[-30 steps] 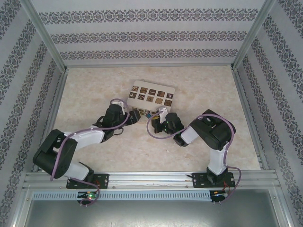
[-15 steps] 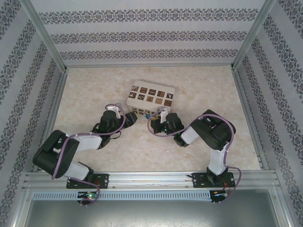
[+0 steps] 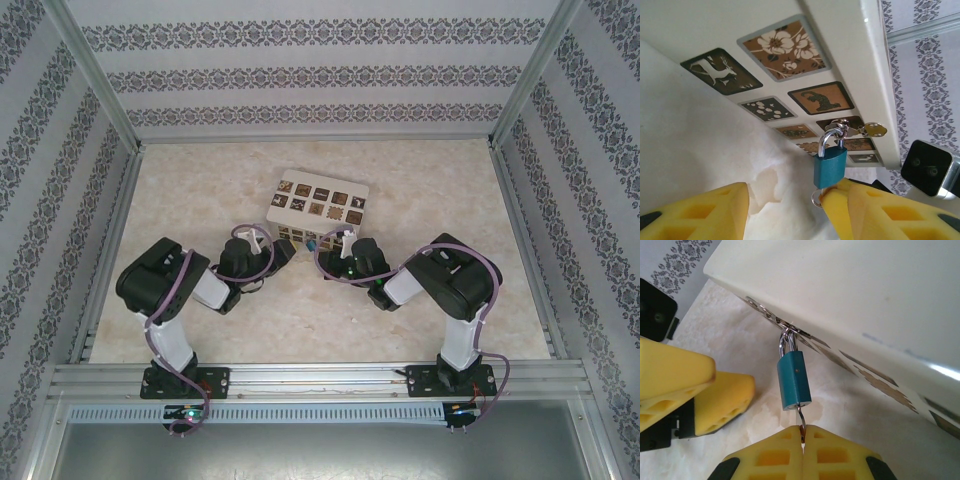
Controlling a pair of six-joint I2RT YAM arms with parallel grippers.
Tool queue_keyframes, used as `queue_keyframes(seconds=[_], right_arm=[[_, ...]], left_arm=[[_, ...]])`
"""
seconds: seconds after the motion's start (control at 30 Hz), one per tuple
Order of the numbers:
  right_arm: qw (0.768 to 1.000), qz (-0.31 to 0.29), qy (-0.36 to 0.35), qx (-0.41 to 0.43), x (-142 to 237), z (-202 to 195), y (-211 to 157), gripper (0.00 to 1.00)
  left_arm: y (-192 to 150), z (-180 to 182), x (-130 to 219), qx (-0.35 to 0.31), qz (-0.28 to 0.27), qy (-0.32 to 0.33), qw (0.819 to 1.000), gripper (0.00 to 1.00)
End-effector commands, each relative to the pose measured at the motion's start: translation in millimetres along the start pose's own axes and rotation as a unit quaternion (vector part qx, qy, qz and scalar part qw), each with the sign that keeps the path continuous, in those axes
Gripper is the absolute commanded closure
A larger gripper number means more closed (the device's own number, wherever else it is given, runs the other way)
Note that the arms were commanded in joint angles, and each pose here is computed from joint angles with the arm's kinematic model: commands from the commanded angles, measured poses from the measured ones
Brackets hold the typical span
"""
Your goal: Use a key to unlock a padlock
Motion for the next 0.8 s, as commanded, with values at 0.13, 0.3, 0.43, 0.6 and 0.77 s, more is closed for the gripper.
queue_keyframes(seconds=[0.13,0.3,0.43,0.6,0.77], right_arm=[[0.999,-0.014,0.027,-0.022,4,9,7,1.0],[0.999,-0.01,0.027,-0.027,4,10,6,1.0],[0.999,-0.01,0.028,-0.031,4,11,6,1.0],[0.999,-0.007,0.029,-0.034,3,12,6,1.0],[0.999,-0.007,0.032,-0.04,3,14,7,1.0]], left_arm=[[7,-6,-6,0.033,-0.019,-0.073,0.997,0.47],[7,-4,-11,0.048,-0.01,-0.076,0.996,0.48],[7,-3,-15,0.054,-0.002,-0.074,0.996,0.48],[7,-4,-20,0.064,0.003,-0.081,0.995,0.5],[6,-4,-26,0.074,0.009,-0.084,0.994,0.51]])
Point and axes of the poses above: each hand's point on the last joint's axis, 136 mm out from that joint toward the fingers, its own x axis back along the fingers, its own z axis along the line the jaws close on, y = z × x, the point moved 10 cm from there along x, back along the fingers, and after that the axes turned 1 degree about -x, right-handed, at the moved point
